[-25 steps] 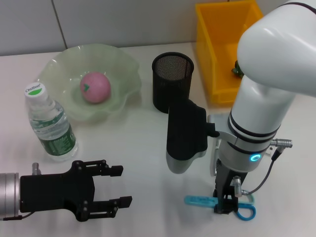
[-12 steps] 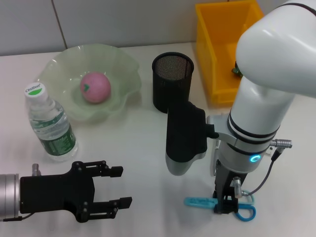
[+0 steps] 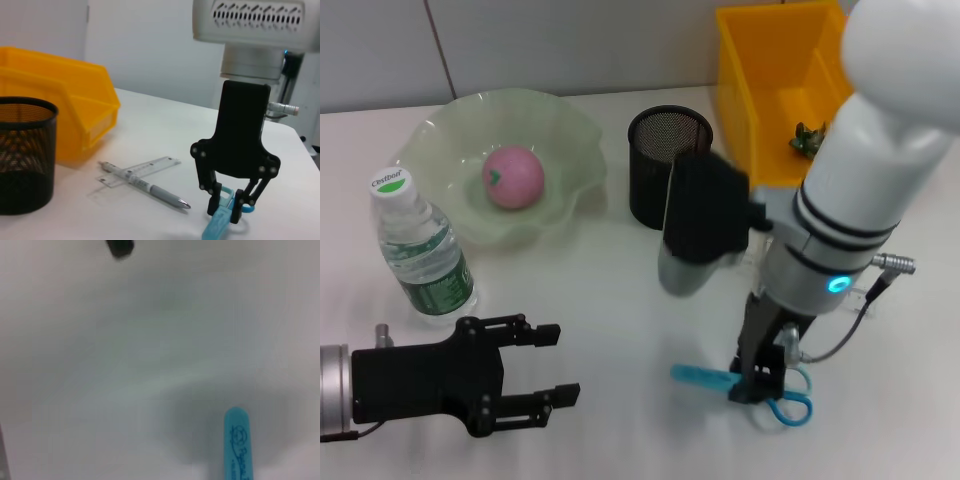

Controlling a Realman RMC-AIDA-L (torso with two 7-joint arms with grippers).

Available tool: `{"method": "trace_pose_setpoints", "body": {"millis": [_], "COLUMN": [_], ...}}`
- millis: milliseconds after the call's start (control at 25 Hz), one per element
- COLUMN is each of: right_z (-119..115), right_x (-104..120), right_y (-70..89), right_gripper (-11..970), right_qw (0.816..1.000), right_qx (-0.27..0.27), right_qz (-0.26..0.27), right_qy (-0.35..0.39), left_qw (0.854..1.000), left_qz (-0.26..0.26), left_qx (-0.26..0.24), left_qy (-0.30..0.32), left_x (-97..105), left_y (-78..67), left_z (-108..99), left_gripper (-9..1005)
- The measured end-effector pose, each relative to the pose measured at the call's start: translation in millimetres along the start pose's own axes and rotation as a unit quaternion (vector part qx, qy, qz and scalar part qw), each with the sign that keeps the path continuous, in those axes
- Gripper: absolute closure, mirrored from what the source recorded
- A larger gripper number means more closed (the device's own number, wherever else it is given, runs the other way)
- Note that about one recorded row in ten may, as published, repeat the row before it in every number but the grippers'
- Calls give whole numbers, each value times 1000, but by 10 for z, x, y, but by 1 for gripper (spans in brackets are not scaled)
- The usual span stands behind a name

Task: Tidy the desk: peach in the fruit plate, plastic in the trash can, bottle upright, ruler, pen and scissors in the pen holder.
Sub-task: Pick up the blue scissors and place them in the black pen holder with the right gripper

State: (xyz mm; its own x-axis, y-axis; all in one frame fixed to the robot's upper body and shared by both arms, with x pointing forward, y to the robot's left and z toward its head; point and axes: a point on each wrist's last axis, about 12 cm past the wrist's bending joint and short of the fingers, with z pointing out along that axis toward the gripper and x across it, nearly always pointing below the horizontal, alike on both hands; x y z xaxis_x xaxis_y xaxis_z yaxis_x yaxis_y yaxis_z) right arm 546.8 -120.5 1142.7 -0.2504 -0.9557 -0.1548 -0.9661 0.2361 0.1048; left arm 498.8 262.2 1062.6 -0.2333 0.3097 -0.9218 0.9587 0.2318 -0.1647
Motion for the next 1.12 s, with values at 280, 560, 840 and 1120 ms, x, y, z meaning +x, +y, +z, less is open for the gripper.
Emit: {"method": "trace_pose_setpoints", "body": {"millis": [280, 560, 840, 1120], "right_z": [-200, -420, -541, -537], "right_x": [119, 382, 707, 887], "right_y": [-180, -409, -516, -633], "right_gripper": [747, 747, 747, 747], "right_qw": [995, 970, 912, 860], "right_qx": [-19, -30, -46, -39], "right_qz": [39, 82, 90, 112], "right_qy": [-94, -229, -399, -497], "left_qw": [1000, 1000, 999, 999], "left_qz": [-5, -15, -16, -14], "left_qx": [-12, -20, -21, -19], "left_qy": [-7, -15, -24, -29], "left_x": [-2, 25, 17, -5], "left_y": [17, 18, 15, 19], "left_z": [-43, -75, -78, -62], "left_gripper": [284, 284, 284, 284]}}
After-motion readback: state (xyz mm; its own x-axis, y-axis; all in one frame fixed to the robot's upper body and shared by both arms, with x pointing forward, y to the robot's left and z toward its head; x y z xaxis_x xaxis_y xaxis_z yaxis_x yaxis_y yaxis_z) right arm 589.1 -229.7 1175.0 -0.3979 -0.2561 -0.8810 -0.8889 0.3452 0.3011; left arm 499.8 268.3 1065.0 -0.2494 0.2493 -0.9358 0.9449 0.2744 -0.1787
